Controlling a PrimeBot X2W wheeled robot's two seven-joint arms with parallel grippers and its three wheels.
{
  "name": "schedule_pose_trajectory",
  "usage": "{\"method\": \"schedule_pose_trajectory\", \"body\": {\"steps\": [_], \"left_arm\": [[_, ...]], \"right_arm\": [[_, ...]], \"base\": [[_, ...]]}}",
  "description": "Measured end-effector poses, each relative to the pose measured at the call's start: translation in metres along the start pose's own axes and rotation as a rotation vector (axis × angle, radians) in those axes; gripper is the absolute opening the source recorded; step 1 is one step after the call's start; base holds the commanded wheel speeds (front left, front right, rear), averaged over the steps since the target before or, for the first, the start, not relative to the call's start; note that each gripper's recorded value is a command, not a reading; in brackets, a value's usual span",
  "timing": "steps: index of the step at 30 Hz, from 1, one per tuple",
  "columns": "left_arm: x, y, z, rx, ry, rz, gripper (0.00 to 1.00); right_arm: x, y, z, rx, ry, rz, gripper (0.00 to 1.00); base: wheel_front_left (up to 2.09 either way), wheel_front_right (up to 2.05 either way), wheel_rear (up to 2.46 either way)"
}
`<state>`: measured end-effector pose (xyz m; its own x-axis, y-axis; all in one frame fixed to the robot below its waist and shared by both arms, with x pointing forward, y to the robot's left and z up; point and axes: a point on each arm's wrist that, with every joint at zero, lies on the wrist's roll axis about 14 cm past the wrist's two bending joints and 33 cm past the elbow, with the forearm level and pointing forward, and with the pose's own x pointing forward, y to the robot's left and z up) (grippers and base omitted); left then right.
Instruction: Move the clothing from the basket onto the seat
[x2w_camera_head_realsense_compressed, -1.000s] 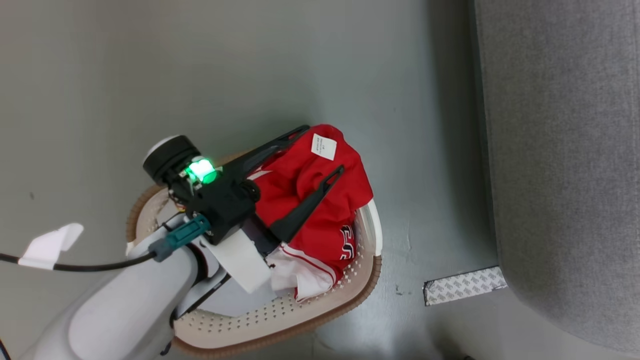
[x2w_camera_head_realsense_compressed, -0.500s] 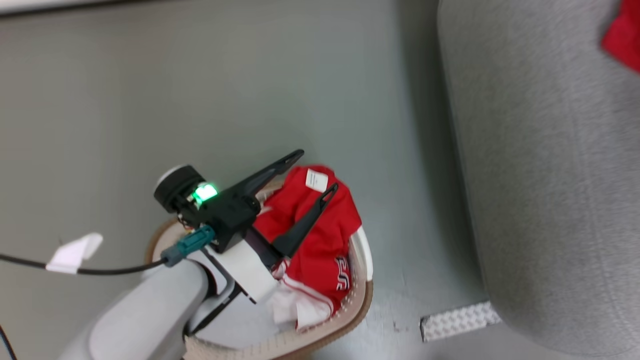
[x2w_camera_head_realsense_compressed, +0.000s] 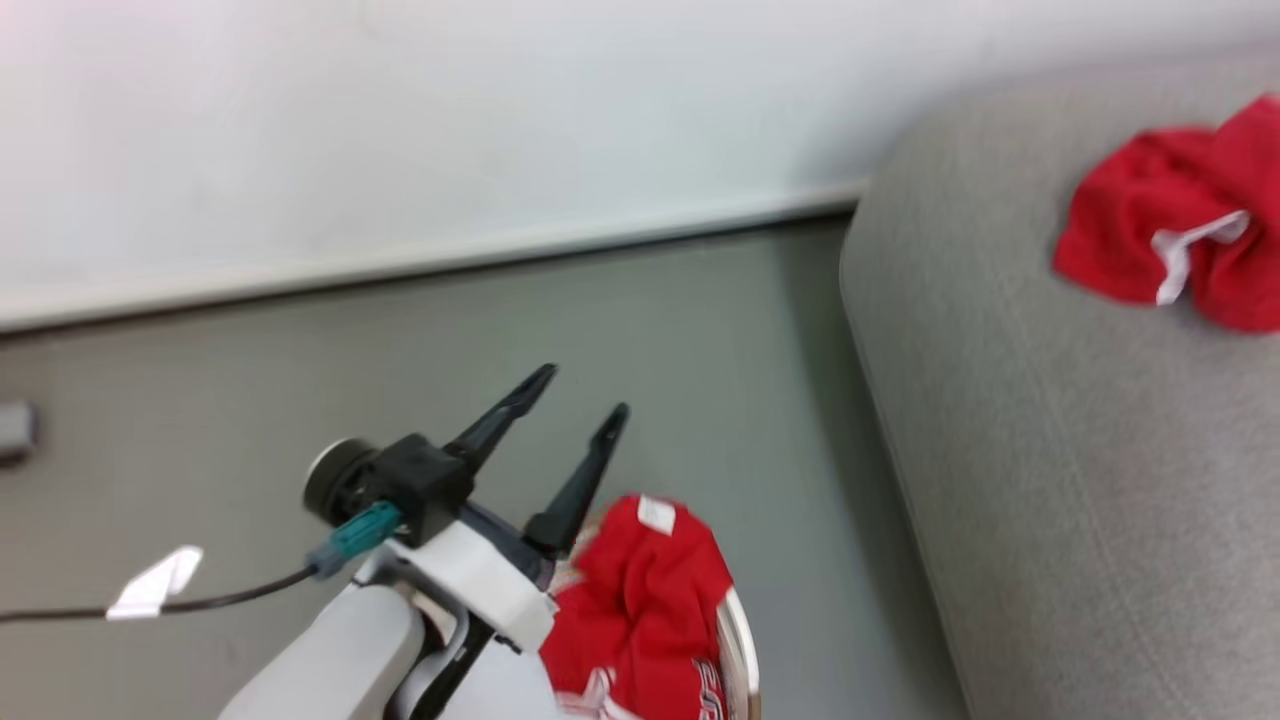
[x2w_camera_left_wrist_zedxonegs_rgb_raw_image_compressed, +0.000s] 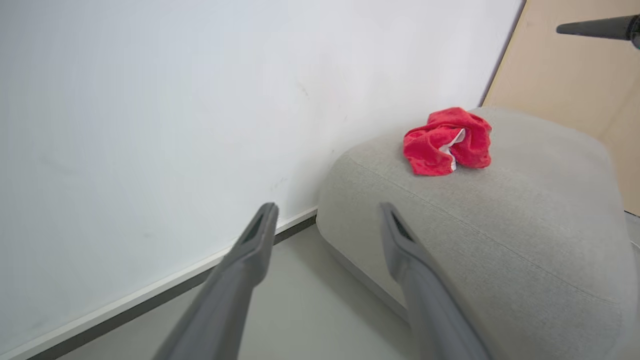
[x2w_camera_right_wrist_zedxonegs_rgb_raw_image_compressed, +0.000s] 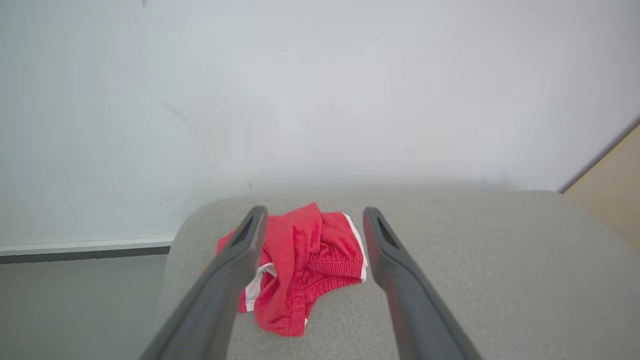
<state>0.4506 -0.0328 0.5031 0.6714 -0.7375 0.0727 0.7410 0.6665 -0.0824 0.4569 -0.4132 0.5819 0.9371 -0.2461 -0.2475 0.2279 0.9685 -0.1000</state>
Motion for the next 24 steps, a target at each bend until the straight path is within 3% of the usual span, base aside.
{"method": "schedule_pose_trajectory", "body": {"steps": [7,13,20,24], "left_arm": [[-0.036,0.021,0.056,0.071,-0.097,0.180,1.00],[-0.087,0.064,0.086,0.101,-0.160,0.417,1.00],[-0.150,0.089,0.092,0.102,-0.197,0.639,1.00],[-0.181,0.091,0.087,0.062,-0.219,0.729,1.00]], "right_arm": [[-0.053,0.060,0.072,-0.035,-0.329,0.170,1.00],[-0.088,0.129,0.089,0.050,-0.509,0.343,1.00],[-0.113,0.185,0.044,0.203,-0.526,0.443,1.00],[-0.120,0.188,-0.013,0.297,-0.465,0.389,1.00]], "base": [[0.00,0.00,0.00],[0.00,0.00,0.00],[0.00,0.00,0.00],[0.00,0.00,0.00]]}}
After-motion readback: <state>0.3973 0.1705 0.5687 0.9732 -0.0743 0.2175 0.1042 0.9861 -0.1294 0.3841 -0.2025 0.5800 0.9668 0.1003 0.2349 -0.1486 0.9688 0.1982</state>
